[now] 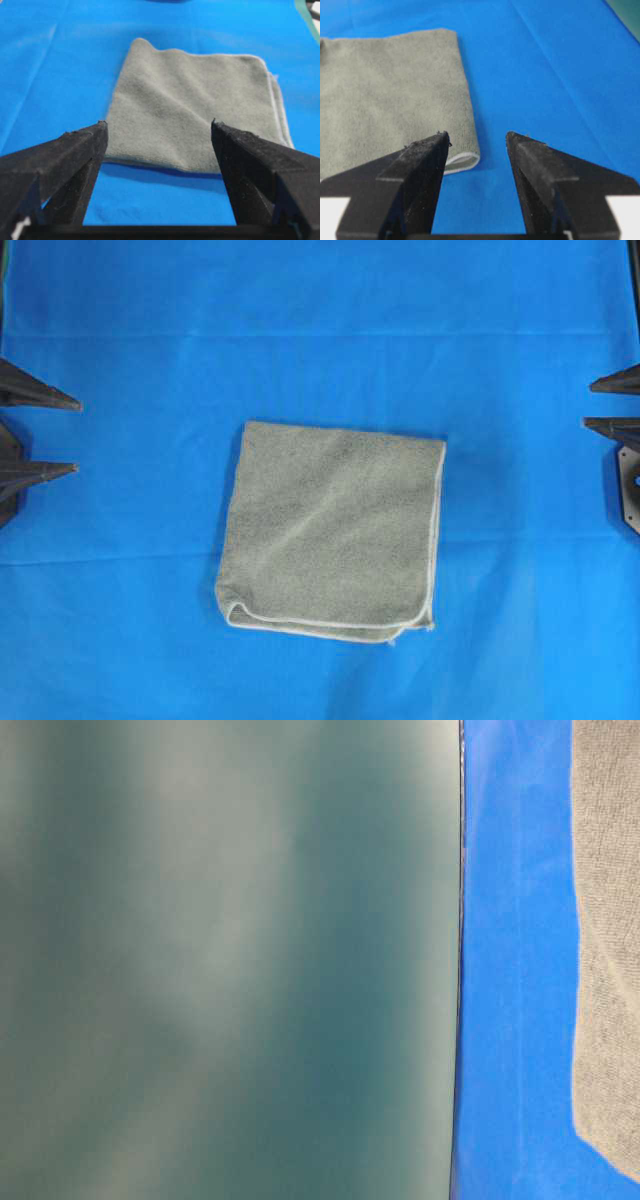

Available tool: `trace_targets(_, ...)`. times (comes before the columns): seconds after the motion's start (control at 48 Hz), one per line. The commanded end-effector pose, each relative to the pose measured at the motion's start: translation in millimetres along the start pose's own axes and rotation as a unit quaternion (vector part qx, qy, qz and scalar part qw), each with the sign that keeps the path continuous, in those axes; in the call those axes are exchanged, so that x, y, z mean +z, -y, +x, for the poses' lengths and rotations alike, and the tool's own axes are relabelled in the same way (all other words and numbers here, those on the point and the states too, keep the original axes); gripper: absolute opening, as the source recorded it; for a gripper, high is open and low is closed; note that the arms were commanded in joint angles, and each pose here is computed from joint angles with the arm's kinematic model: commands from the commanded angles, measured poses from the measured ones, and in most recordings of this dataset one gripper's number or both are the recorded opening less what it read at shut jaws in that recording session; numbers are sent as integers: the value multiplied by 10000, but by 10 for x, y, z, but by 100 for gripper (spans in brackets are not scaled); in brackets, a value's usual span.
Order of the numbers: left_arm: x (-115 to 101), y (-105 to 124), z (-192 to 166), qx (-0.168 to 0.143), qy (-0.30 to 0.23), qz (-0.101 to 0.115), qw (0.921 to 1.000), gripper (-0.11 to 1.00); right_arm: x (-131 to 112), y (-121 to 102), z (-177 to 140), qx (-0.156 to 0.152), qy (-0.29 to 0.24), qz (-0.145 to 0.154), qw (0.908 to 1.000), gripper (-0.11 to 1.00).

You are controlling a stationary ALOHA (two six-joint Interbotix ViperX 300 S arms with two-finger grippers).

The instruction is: Fold a large towel.

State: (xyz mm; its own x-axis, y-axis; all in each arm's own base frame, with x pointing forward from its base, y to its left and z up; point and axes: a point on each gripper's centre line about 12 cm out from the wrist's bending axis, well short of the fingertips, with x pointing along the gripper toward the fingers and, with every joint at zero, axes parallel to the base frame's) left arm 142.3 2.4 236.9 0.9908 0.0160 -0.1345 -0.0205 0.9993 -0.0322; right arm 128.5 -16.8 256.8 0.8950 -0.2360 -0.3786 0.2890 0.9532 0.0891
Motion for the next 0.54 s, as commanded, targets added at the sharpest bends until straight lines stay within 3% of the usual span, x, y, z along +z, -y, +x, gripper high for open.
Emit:
trace_targets(0.0,52,-3,3,13,47,-17,10000,80,47,-17,1,-6,34,-35,10000,55)
trace_targets(0.521,48,-3,5,13,31,-17,10000,80,63,-11,-1,-33,83,-75,9999,55)
